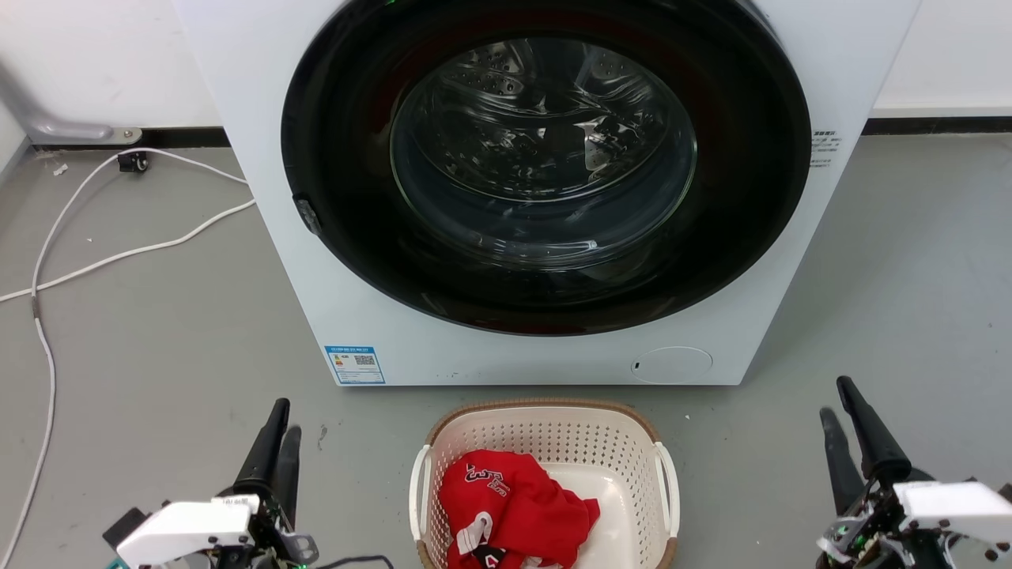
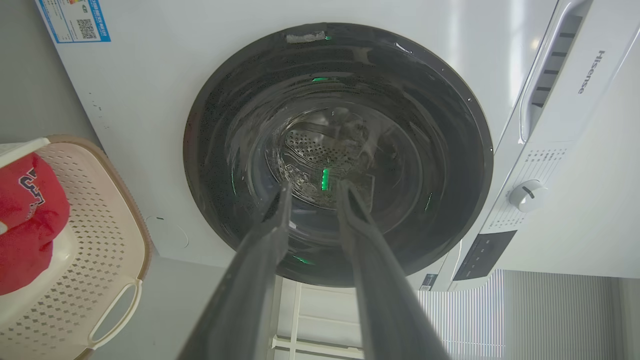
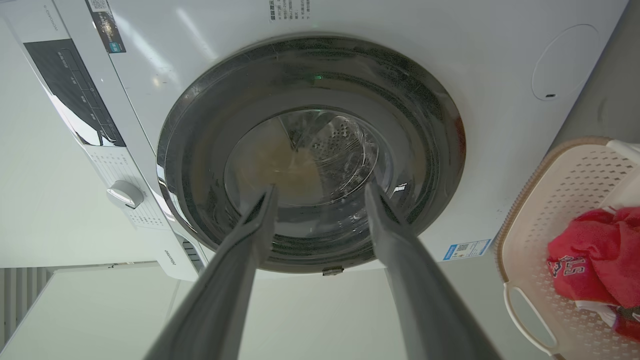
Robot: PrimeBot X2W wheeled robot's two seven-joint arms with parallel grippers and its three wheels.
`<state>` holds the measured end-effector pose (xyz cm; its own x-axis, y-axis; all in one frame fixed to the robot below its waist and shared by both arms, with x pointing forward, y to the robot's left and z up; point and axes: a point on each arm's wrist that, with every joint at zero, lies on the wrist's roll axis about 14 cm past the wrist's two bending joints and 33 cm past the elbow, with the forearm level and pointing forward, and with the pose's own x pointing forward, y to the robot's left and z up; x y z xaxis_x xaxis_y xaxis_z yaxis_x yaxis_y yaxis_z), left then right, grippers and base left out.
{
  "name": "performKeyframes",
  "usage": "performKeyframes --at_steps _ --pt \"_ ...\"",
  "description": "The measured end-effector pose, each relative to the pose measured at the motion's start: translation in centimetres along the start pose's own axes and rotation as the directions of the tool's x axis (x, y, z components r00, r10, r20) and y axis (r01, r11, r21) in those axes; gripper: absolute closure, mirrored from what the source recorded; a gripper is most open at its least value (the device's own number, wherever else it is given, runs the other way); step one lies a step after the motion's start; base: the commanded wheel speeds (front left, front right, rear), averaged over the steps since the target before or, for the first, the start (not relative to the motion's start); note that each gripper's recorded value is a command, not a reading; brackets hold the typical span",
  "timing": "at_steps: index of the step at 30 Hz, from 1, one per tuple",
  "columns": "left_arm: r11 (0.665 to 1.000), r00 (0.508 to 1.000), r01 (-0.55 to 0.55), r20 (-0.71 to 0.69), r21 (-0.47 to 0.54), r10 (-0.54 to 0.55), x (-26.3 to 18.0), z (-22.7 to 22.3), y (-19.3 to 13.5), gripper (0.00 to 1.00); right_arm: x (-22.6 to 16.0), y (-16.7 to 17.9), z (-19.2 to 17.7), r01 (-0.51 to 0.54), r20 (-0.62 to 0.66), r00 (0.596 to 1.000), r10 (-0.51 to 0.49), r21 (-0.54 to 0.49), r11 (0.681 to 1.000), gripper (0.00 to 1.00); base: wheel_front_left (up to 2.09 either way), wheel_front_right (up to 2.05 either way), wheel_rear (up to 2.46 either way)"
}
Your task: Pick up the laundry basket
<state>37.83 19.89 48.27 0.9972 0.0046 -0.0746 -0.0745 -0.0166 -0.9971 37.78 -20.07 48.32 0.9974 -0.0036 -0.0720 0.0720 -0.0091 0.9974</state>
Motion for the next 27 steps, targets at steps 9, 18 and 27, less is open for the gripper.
performKeyframes --at_steps 9,18,27 --pt "1.000 1.000 -0.005 0.031 0.026 0.004 -0.4 0.3 0.2 0.00 -0.4 -0.5 -0.3 0.015 0.015 1.000 -0.015 -0.030 0.999 0.00 0.00 0.00 0.00" --pt "0.997 0.996 0.002 0.084 0.076 -0.008 -0.6 1.4 -0.2 0.00 -0.3 -0.1 0.1 0.007 0.045 0.999 -0.001 -0.124 0.992 0.00 0.00 0.00 0.00" --pt "0.977 0.986 0.004 0.162 0.211 -0.040 -0.9 3.5 -1.1 0.00 -0.2 1.7 1.2 -0.020 0.084 0.995 0.055 -0.373 0.928 0.00 0.00 0.00 0.00"
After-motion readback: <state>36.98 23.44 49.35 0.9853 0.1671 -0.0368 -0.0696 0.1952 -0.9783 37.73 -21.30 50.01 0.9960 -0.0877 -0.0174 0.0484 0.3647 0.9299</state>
